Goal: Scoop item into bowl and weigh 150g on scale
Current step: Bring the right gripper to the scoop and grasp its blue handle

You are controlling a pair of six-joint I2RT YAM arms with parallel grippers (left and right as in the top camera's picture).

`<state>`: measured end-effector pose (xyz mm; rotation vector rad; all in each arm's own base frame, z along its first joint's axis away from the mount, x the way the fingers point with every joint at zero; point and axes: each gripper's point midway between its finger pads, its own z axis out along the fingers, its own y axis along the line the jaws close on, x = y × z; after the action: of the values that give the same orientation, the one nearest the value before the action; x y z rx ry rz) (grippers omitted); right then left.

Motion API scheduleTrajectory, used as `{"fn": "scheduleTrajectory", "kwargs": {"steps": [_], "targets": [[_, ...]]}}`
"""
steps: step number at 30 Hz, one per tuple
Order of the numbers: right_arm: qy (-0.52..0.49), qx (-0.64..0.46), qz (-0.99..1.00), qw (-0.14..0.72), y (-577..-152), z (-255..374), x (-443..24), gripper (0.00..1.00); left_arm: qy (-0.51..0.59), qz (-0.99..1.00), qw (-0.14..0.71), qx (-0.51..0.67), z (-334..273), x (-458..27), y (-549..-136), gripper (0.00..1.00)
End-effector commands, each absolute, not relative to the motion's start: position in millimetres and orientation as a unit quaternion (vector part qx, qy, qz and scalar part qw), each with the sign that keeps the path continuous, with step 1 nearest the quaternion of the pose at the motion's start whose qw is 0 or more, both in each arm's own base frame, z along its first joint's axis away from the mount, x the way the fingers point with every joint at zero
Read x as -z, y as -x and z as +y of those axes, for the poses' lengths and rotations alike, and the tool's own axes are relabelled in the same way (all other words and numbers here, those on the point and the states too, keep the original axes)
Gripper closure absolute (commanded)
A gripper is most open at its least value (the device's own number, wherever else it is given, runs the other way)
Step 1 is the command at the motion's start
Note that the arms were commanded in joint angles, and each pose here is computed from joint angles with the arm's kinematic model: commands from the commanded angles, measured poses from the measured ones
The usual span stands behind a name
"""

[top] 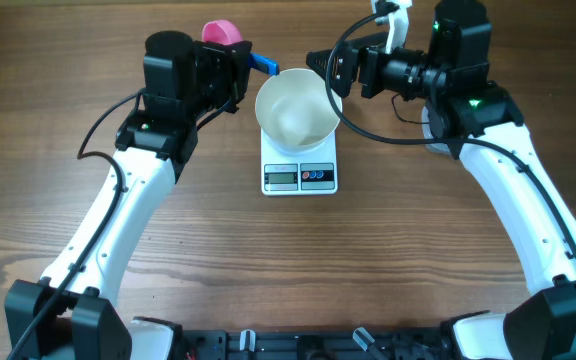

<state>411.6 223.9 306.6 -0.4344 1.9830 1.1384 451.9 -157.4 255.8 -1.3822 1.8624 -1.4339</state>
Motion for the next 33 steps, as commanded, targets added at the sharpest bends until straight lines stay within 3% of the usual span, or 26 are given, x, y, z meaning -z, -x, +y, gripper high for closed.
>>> {"fn": "scheduleTrajectory", "kwargs": {"steps": [1,21,24,33], "targets": [[0.193,-0.439,0.773,0.416,-413.0,224.8,-314.8,0.0,0.502,0.662,0.22,0.512,-153.7,-259.2,-456.8,0.96],[0.275,-0.444,0.745,0.416,-388.0,297.1,-307.2,0.0,0.511,0.639,0.265,0.511,-140.8,-270.1,-467.9,0.96],[0.217,-0.464,0.763,0.395,-395.7,305.5,-302.0,0.0,0.476,0.643,0.247,0.547,-155.8,-284.0,-465.5,0.96],[0.224,-0.459,0.741,0.436,-416.5,313.3,-302.4,0.03,0.449,0.646,0.169,0.594,-181.4,-293.5,-451.0,0.96]]}}
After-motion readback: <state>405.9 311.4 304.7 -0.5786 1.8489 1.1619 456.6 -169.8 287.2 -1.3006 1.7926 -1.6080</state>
